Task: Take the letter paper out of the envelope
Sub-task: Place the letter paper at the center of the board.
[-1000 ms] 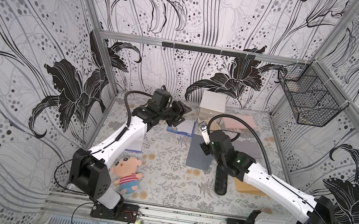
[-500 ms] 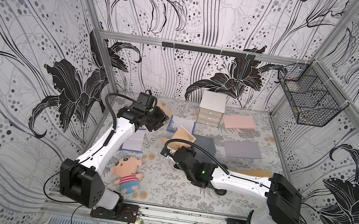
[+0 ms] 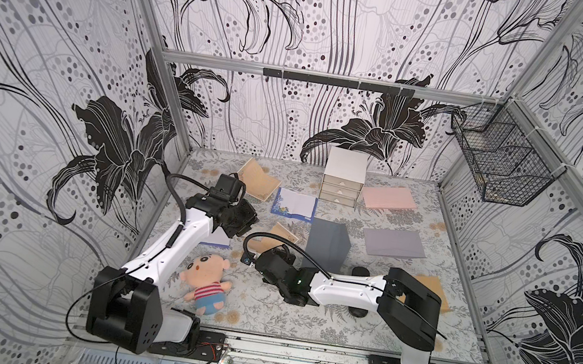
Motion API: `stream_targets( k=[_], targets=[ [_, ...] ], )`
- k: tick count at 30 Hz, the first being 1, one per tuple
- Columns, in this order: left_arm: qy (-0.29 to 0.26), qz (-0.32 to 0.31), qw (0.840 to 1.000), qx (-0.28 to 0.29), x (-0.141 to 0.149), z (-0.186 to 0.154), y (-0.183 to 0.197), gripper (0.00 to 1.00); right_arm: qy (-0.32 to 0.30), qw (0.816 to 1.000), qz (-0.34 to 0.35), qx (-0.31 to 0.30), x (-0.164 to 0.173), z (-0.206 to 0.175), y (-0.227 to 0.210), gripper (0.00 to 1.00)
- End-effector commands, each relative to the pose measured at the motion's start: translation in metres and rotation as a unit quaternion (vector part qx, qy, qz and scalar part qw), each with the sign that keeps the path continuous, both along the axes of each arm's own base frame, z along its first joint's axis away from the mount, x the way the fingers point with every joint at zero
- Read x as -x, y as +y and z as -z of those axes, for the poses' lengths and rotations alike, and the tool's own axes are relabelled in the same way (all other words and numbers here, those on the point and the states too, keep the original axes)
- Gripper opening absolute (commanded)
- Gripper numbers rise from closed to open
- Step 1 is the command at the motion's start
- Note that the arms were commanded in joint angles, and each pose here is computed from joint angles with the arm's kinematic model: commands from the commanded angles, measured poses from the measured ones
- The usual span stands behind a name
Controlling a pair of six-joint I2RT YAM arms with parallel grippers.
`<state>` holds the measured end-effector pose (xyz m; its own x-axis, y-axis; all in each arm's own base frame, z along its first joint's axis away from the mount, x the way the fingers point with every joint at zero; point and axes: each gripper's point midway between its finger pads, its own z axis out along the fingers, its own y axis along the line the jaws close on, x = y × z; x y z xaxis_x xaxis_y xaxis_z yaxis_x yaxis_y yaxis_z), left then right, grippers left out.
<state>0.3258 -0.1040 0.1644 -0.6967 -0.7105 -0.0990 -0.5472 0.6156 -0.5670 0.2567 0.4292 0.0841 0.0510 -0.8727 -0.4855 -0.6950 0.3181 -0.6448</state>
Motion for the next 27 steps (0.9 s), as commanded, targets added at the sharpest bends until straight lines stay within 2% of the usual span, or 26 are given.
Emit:
stream_targets(
  k=[1, 5, 10, 14, 17, 21, 27],
  targets=[
    [-0.024, 0.003, 1.000, -0.020, -0.003, 0.005, 0.009, 0.37, 0.041, 0.999, 0.006, -0.011, 0.008, 0.012, 0.008, 0.00],
    [-0.040, -0.008, 0.999, -0.003, -0.005, 0.009, 0.012, 0.37, 0.074, 0.997, 0.020, 0.011, 0.012, 0.034, 0.006, 0.00],
    [-0.026, -0.003, 1.000, -0.007, 0.000, 0.019, 0.012, 0.35, 0.107, 0.994, 0.026, 0.027, 0.019, 0.048, 0.006, 0.00],
    [-0.016, -0.003, 1.000, -0.009, 0.005, 0.026, 0.014, 0.34, 0.125, 0.991, 0.022, 0.037, 0.024, 0.055, 0.005, 0.04],
    [-0.002, 0.000, 1.000, -0.011, 0.007, 0.033, 0.014, 0.33, 0.144, 0.988, 0.014, 0.048, 0.029, 0.063, 0.005, 0.01],
    [-0.004, -0.001, 1.000, -0.018, 0.008, 0.032, 0.016, 0.33, 0.180, 0.981, -0.005, 0.065, 0.041, 0.071, 0.009, 0.00],
    [-0.007, 0.000, 0.999, -0.038, 0.009, 0.024, 0.023, 0.32, 0.267, 0.959, -0.020, 0.087, 0.057, 0.076, 0.010, 0.00]
  ],
)
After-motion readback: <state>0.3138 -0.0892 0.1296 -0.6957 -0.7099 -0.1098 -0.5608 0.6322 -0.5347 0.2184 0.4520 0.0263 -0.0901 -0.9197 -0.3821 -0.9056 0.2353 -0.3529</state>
